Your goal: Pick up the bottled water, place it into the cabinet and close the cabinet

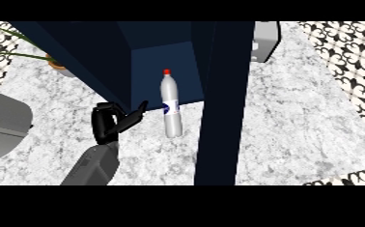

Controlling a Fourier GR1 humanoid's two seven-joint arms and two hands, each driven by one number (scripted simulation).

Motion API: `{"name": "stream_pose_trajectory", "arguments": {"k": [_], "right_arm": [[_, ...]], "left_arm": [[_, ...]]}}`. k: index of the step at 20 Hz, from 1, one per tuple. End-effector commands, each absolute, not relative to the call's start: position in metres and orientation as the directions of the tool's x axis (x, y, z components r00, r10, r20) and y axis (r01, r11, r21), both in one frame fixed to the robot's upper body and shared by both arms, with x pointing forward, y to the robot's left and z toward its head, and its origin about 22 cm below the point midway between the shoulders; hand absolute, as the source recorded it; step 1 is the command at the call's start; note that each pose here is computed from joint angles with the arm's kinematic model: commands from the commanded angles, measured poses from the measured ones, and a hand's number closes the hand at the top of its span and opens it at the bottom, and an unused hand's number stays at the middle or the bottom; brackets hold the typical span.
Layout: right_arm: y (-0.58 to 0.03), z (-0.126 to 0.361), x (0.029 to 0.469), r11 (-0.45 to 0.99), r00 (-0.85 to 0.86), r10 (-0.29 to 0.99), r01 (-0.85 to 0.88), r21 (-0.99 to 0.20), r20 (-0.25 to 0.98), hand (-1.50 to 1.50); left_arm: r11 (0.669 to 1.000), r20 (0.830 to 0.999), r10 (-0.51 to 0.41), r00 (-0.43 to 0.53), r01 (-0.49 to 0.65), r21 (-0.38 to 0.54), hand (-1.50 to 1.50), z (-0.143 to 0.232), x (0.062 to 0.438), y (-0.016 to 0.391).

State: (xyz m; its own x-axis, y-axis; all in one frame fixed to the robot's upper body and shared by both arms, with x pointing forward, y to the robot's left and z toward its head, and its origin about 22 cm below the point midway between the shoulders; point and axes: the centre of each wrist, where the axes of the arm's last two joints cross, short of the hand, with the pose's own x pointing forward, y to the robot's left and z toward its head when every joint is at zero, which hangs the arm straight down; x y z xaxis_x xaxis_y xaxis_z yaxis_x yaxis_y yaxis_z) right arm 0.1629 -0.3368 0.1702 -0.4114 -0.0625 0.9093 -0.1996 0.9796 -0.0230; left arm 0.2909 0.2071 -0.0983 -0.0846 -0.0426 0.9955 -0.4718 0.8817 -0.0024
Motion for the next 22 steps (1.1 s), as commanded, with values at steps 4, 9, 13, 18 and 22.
{"name": "stream_pose_trajectory", "arguments": {"k": [4, 9, 13, 18, 22], "right_arm": [[-0.341, 0.171, 0.166, 0.976, -0.419, -0.074, -0.218, -0.021, 0.905, -1.50], [-0.340, 0.169, 0.169, 0.974, -0.414, -0.079, -0.227, -0.019, 0.907, -1.50], [-0.339, 0.169, 0.169, 0.967, -0.421, -0.084, -0.254, -0.029, 0.903, -1.50], [-0.339, 0.172, 0.170, 0.962, -0.422, -0.075, -0.270, -0.046, 0.904, -1.50], [-0.341, 0.171, 0.170, 0.967, -0.414, -0.080, -0.254, -0.031, 0.907, -1.50]], "left_arm": [[0.935, 0.983, 0.018, -0.185, -0.345, -0.082, -1.50, -0.036, 0.354, 0.145], [0.935, 0.979, -0.021, -0.203, -0.351, -0.052, -1.50, -0.029, 0.358, 0.159], [0.944, 0.975, -0.025, -0.220, -0.327, -0.050, -1.50, -0.029, 0.353, 0.146], [0.970, 0.958, -0.116, -0.264, -0.239, 0.052, -1.50, -0.026, 0.355, 0.164], [0.985, 0.948, -0.067, -0.312, -0.173, 0.013, 1.50, -0.019, 0.355, 0.141]]}}
